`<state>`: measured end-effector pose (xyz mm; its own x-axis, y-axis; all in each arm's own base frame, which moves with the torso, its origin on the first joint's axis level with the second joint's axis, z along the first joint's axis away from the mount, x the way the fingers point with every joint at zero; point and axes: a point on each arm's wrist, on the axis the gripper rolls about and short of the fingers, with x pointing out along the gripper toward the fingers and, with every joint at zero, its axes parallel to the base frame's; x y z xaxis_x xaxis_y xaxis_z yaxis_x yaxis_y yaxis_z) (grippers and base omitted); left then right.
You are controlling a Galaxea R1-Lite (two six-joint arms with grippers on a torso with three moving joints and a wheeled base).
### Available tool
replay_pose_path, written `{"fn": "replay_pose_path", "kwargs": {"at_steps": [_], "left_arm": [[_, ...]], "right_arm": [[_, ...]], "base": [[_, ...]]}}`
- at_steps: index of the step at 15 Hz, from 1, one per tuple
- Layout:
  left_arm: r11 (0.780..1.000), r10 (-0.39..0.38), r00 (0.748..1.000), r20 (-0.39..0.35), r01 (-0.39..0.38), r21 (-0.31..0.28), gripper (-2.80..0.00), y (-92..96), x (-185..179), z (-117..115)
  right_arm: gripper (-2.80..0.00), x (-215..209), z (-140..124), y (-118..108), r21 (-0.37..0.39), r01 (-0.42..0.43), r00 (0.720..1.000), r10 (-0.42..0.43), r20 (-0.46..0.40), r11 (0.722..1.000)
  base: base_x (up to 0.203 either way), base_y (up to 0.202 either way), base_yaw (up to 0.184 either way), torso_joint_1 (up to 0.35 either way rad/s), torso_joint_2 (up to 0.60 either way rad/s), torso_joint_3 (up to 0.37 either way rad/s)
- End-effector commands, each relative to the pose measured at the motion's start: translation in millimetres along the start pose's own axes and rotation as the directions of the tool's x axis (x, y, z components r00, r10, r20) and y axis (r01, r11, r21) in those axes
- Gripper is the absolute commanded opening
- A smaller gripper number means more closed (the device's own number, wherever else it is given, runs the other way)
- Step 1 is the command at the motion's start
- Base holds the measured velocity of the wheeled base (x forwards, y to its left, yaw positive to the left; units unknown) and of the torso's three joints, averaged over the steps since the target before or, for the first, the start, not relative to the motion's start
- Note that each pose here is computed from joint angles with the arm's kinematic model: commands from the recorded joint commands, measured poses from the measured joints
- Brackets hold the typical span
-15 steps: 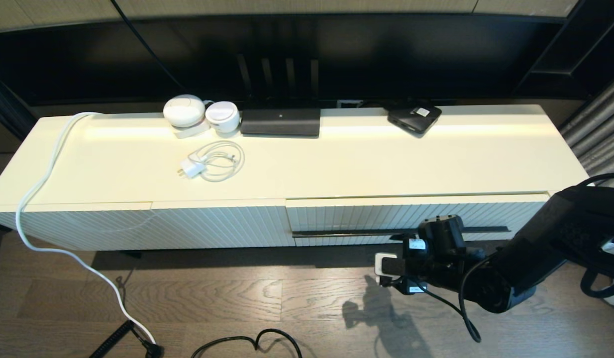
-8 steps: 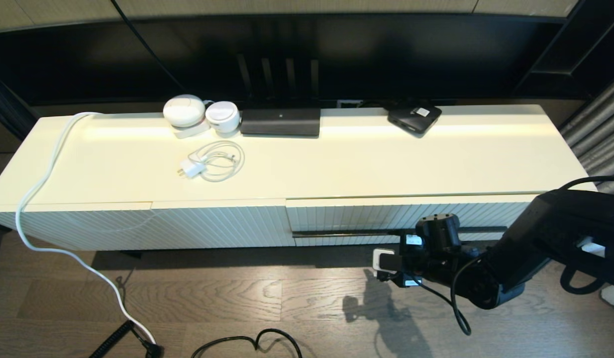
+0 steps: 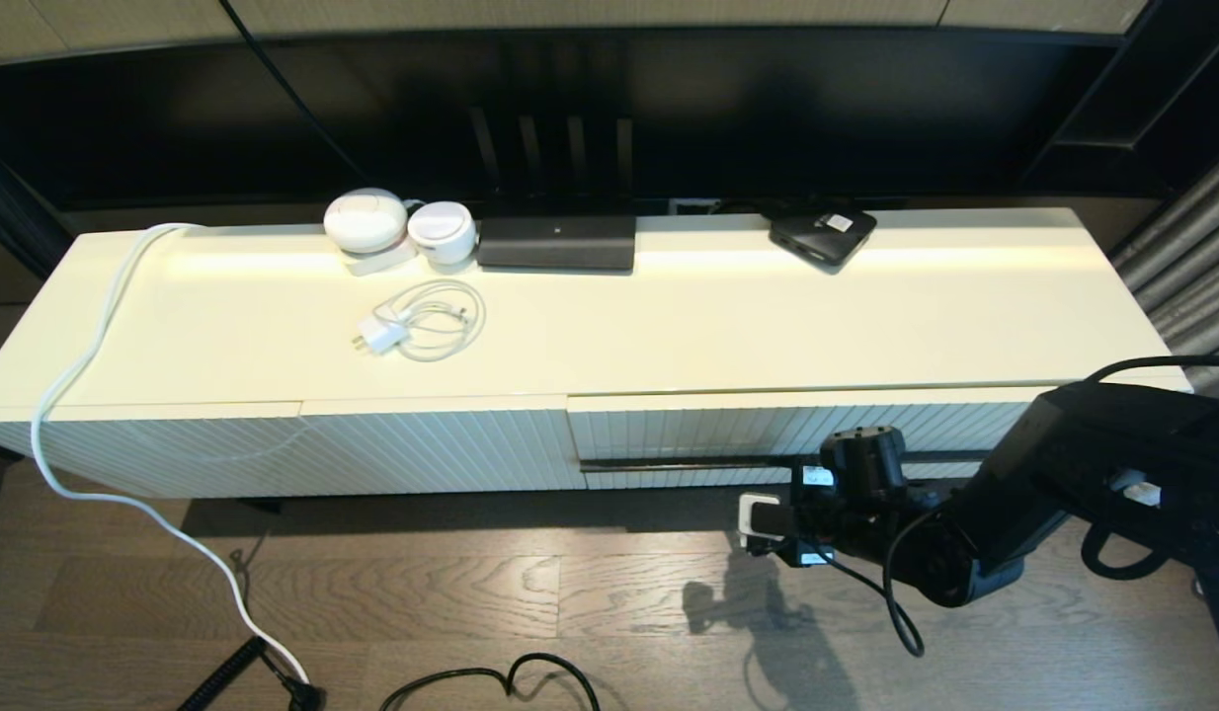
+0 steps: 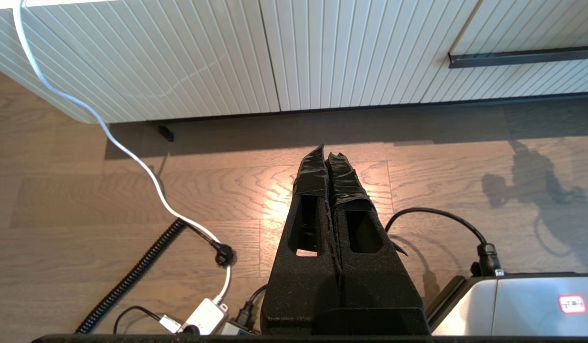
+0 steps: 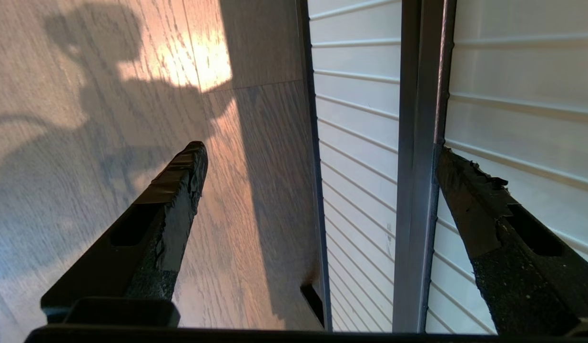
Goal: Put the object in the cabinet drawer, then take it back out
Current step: Open the drawer
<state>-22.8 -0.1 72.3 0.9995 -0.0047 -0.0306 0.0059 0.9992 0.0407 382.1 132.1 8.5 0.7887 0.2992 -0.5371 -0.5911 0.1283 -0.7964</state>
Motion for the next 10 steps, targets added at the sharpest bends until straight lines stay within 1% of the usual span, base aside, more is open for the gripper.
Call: {"fn": "replay_pose_path", "kwargs": {"at_steps": [1, 10], "left_arm": [[1.0, 0.0, 1.0, 0.001, 0.0, 0.001, -2.8, 0.0, -0.1, 0.0], [1.0, 0.0, 1.0, 0.002, 0.0, 0.001, -2.8, 0.0, -0.1, 0.0]], "right_arm": [[0.0, 4.5, -1.2, 1.2, -0.008, 0.0, 1.0, 0.0, 0.0, 1.0], [0.0, 12.3, -6.7, -4.8, -0.049, 0.024, 1.0, -0.024, -0.006, 0.999]], "base": [[0.0, 0.0, 0.0, 0.0, 0.0, 0.0], [0.0, 0.0, 0.0, 0.0, 0.0, 0.0]]}}
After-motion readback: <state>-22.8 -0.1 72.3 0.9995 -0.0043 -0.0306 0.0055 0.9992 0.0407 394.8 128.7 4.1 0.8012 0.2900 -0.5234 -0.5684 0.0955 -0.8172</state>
